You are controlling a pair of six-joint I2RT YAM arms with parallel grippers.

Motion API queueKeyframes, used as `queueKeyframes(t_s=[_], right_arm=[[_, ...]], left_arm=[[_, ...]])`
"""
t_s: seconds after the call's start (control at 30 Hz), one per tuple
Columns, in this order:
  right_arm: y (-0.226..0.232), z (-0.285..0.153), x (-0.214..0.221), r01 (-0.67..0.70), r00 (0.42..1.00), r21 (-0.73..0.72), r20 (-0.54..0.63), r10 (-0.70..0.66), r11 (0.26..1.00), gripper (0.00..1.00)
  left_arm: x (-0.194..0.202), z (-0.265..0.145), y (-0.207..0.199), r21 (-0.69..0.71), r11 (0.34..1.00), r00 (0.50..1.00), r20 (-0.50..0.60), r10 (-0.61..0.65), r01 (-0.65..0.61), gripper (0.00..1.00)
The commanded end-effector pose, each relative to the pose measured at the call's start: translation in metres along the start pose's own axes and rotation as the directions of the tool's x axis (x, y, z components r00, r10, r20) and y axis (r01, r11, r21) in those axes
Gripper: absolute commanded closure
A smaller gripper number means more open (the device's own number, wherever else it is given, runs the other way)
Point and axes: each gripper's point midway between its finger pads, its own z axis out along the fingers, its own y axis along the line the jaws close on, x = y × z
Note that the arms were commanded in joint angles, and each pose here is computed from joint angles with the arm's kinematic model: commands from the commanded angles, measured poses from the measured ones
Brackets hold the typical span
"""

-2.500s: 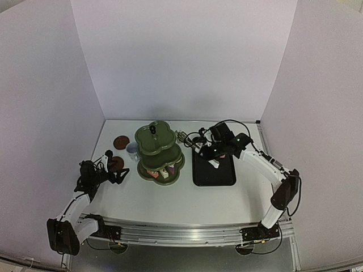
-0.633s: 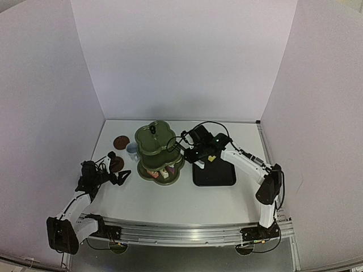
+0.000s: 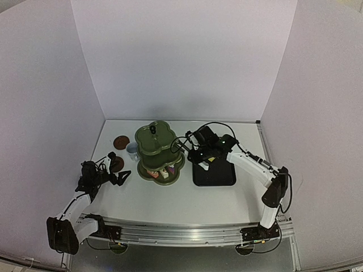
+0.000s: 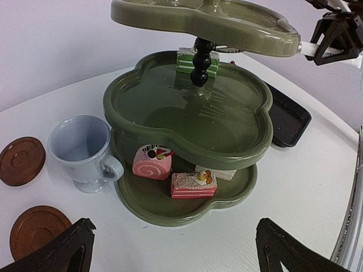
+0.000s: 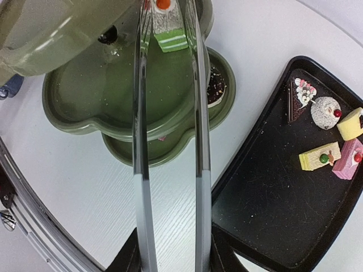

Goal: Serve the afternoon tea

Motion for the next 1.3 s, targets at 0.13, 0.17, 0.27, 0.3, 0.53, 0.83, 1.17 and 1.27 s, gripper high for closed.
queueKeyframes(t_s=[0.13, 0.17, 0.27, 0.3, 0.53, 0.83, 1.17, 1.27], right_arm=[[0.003, -0.041, 0.001, -0.038, 0.997, -0.015, 0.066, 0.039, 0.999, 0.69], [0.001, -0.043, 0.004, -0.045, 0.997, -0.007, 0.062, 0.045, 0.999, 0.69], [-0.009, -0.049, 0.014, -0.068, 0.997, 0.039, 0.049, 0.066, 0.997, 0.69], [-0.013, -0.053, 0.017, -0.077, 0.996, 0.059, 0.052, 0.074, 0.995, 0.69], [-0.039, -0.073, 0.022, -0.167, 0.982, 0.181, 0.114, 0.148, 0.969, 0.69], [-0.096, -0.082, 0.056, -0.346, 0.938, 0.431, 0.156, 0.309, 0.833, 0.68], [-0.144, -0.042, 0.108, -0.373, 0.904, 0.529, 0.022, 0.427, 0.762, 0.67], [-0.146, -0.026, 0.119, -0.384, 0.891, 0.506, -0.015, 0.453, 0.773, 0.67]], left_arm=[[-0.009, -0.002, -0.001, -0.004, 0.999, 0.999, 0.018, 0.040, -0.040, 0.00], [-0.009, -0.002, -0.001, -0.004, 0.999, 0.999, 0.018, 0.040, -0.040, 0.00], [-0.009, -0.001, 0.000, -0.005, 0.999, 0.999, 0.017, 0.040, -0.040, 0.00], [-0.009, -0.001, 0.000, -0.005, 0.999, 0.999, 0.017, 0.040, -0.040, 0.00], [-0.007, -0.001, -0.001, -0.001, 0.999, 0.999, 0.011, 0.036, -0.036, 0.00], [-0.007, -0.001, -0.001, 0.001, 0.999, 0.999, 0.006, 0.032, -0.032, 0.00], [-0.008, -0.002, -0.001, -0.005, 0.999, 0.999, 0.007, 0.037, -0.036, 0.00], [-0.007, -0.002, -0.001, -0.004, 0.999, 0.999, 0.005, 0.036, -0.036, 0.00]])
